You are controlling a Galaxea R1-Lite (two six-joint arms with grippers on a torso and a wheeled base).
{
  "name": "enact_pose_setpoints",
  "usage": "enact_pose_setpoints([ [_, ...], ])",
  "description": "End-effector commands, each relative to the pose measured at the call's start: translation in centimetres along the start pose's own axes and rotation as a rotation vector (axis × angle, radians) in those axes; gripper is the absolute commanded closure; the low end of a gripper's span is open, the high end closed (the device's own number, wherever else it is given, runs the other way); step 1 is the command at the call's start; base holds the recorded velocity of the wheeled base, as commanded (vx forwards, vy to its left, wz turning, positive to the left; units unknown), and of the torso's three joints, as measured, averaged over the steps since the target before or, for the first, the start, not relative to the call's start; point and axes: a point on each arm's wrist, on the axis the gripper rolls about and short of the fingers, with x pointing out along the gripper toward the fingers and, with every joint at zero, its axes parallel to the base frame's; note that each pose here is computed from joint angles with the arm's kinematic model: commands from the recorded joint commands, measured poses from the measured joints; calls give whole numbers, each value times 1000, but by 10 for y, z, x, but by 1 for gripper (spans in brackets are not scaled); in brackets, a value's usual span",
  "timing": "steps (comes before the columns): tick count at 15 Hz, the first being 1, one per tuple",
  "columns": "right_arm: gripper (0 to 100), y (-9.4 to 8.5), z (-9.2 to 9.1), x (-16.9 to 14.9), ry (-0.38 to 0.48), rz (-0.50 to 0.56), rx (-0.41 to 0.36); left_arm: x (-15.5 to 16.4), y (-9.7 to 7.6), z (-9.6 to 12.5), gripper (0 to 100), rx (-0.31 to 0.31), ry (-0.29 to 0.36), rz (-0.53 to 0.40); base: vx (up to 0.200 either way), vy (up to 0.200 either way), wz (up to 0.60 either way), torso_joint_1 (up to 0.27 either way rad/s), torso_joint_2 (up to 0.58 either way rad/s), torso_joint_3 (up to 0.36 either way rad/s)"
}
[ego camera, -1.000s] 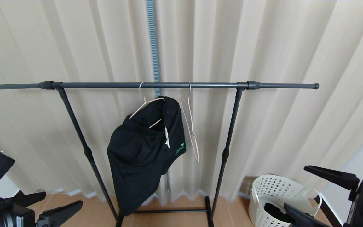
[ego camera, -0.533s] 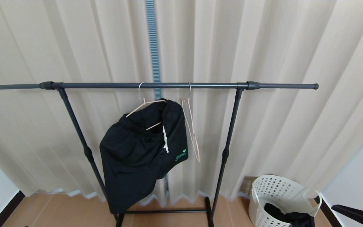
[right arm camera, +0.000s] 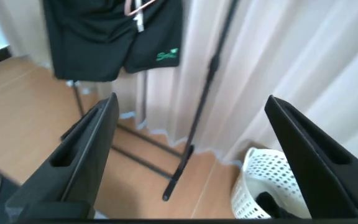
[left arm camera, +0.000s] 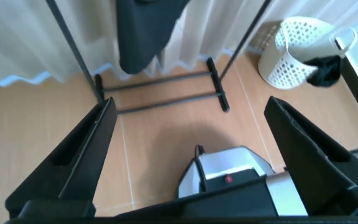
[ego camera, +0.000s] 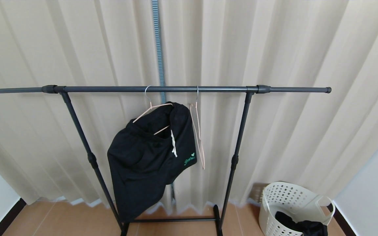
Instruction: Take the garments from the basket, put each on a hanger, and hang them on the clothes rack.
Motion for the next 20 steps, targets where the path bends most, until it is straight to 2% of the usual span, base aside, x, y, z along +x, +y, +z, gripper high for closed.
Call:
enact_pose_setpoints([
  [1, 0, 1, -1, -4, -43, -46, 2, -4, 0, -4, 0, -5, -54, 20, 0, 0, 0, 0, 0, 0],
  [2, 0, 1, -1, -4, -43, -48, 2, -4, 0, -4, 0, -5, -56, 24, 0, 0, 0, 0, 0, 0],
  [4, 0, 2, -2, -7, -80, -132, 7, -3, 0, -7, 0, 39, -62, 171, 0, 0, 0, 0, 0, 0],
  [5, 0, 2, -2, -8, -87, -151, 7, -2, -1, -10, 0, 57, -79, 210, 0, 0, 0, 0, 0, 0],
  [6, 0, 3, -2, -9, -99, -186, 9, 1, -1, -15, 0, 90, -137, 266, 0, 0, 0, 0, 0, 0],
  [7, 0, 3, -2, -9, -97, -206, 10, 1, -1, -16, 0, 89, -177, 278, 0, 0, 0, 0, 0, 0],
  [8, 0, 3, -2, -9, -95, -218, 12, 0, -1, -16, 0, 87, -197, 282, 0, 0, 0, 0, 0, 0],
  [9, 0, 4, -2, -9, -93, -253, 14, -3, -2, -20, 0, 73, -247, 281, 0, 0, 0, 0, 0, 0],
  [11, 0, 4, -2, -9, -96, -283, 16, -5, -3, -21, 0, 42, -283, 264, 0, 0, 0, 0, 0, 0],
  [12, 0, 5, -3, -11, -112, -305, 14, -5, -3, -21, 0, 14, -286, 220, 0, 0, 0, 0, 0, 0],
  [14, 0, 7, -4, -14, -151, -338, 7, -6, -2, -21, 0, 18, -292, 119, 0, 0, 0, 0, 0, 0],
  [19, 0, 8, -5, -16, -175, -354, 9, -6, -1, -21, 0, 21, -293, 113, 0, 0, 0, 0, 0, 0],
  [20, 0, 8, -5, -16, -175, -354, 9, -5, -1, -21, 0, 17, -288, 139, 0, 0, 0, 0, 0, 0],
])
